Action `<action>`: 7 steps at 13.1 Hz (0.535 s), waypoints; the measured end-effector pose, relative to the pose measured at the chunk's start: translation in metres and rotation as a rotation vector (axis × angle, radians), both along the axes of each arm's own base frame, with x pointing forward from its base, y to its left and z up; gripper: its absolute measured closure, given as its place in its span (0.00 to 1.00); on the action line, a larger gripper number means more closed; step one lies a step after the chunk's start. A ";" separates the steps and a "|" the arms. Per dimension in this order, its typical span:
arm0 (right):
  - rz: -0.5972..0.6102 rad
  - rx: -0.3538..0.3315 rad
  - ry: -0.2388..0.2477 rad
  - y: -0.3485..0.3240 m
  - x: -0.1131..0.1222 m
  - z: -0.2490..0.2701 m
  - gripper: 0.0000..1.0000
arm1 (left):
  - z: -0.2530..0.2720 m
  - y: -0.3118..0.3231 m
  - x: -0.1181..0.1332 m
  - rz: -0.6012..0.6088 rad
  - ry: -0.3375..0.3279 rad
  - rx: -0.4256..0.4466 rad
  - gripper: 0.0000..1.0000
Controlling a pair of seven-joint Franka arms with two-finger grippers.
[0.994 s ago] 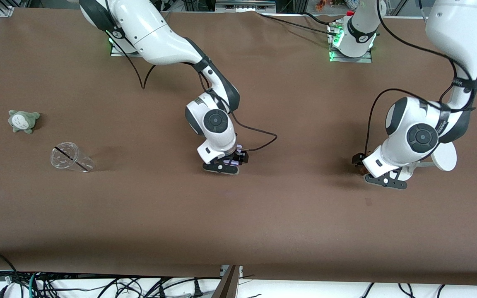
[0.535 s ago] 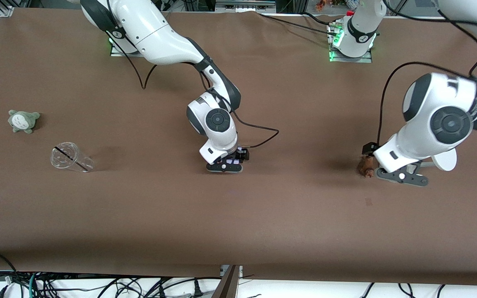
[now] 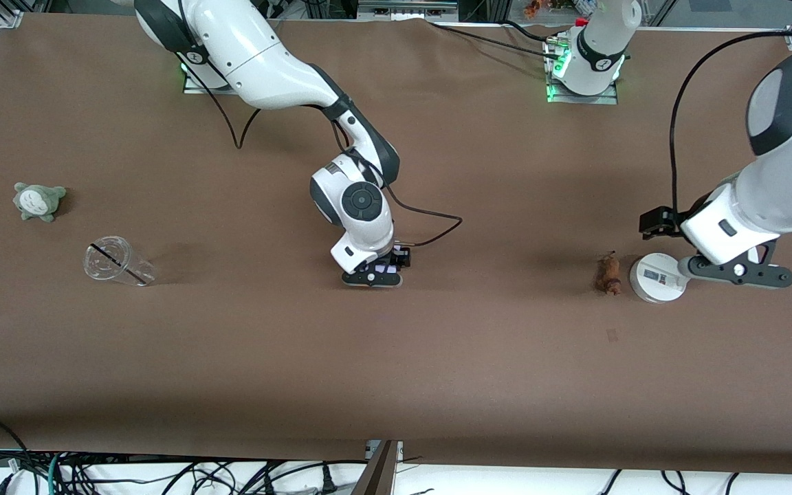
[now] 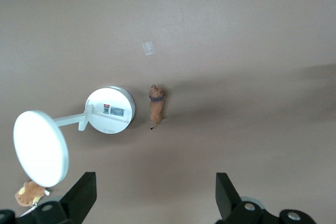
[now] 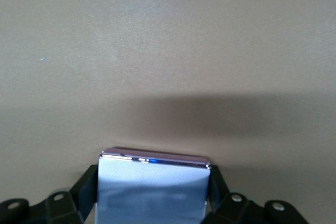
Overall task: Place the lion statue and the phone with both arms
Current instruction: 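Carry the phone toward the cup while the left gripper withdraws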
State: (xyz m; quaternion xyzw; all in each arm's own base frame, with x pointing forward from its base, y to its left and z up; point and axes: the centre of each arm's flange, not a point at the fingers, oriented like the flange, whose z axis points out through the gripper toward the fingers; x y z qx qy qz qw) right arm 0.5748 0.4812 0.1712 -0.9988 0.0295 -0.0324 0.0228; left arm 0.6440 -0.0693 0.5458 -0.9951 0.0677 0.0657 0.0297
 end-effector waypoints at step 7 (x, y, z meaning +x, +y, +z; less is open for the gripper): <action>0.120 -0.094 0.094 -0.081 0.051 0.059 0.14 | 0.039 0.021 -0.011 0.054 -0.048 -0.015 0.00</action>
